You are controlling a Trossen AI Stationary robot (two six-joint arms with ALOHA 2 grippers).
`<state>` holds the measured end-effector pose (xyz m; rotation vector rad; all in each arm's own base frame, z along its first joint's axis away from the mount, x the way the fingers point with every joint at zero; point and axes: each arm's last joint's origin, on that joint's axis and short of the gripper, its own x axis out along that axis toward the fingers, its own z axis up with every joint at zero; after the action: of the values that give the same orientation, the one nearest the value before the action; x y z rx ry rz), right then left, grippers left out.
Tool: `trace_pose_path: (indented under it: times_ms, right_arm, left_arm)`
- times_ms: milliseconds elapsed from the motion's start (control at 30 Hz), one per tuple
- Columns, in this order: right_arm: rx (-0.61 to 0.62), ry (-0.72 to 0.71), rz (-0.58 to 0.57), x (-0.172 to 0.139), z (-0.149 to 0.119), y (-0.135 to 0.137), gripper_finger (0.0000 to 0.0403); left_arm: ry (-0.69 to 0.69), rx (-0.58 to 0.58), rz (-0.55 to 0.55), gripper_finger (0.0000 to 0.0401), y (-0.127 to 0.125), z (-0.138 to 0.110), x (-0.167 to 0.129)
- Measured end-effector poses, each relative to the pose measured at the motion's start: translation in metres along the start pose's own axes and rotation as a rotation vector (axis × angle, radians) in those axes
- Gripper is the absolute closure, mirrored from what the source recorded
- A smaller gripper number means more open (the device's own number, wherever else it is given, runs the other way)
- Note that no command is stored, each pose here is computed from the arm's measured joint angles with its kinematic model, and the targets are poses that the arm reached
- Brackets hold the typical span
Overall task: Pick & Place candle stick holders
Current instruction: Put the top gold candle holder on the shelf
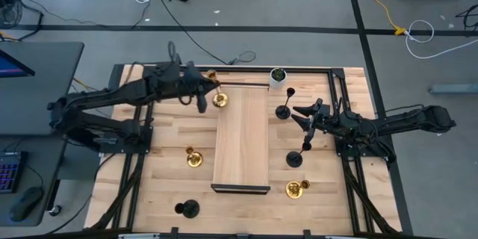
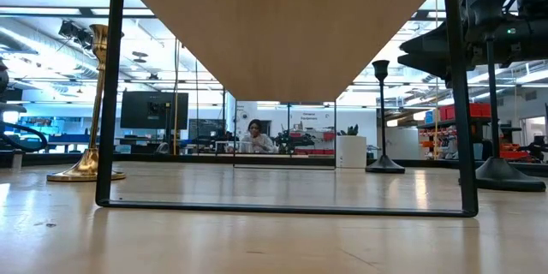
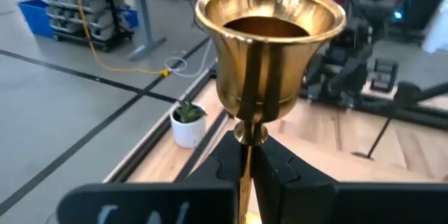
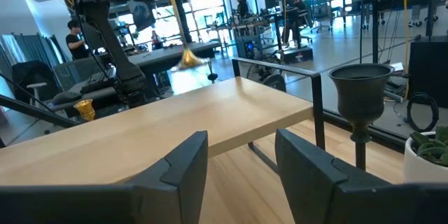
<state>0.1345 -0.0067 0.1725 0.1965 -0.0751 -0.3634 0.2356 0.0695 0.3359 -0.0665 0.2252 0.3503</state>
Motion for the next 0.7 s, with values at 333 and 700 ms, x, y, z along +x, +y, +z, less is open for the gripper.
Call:
trace_pose_path:
  times_ms: [333,700]
  right_arm:
    - [0.0,0.001,0.0,0.0,0.0,0.0,0.0234]
    - [-0.001,0.001,0.0,0.0,0.0,0.0,0.0234]
  left_arm:
    - [0.06,0.045,-0.01,0.0387,0.005,-0.002,0.038]
    - [0.089,0.009,-0.044,0.0387,0.015,-0.006,0.047]
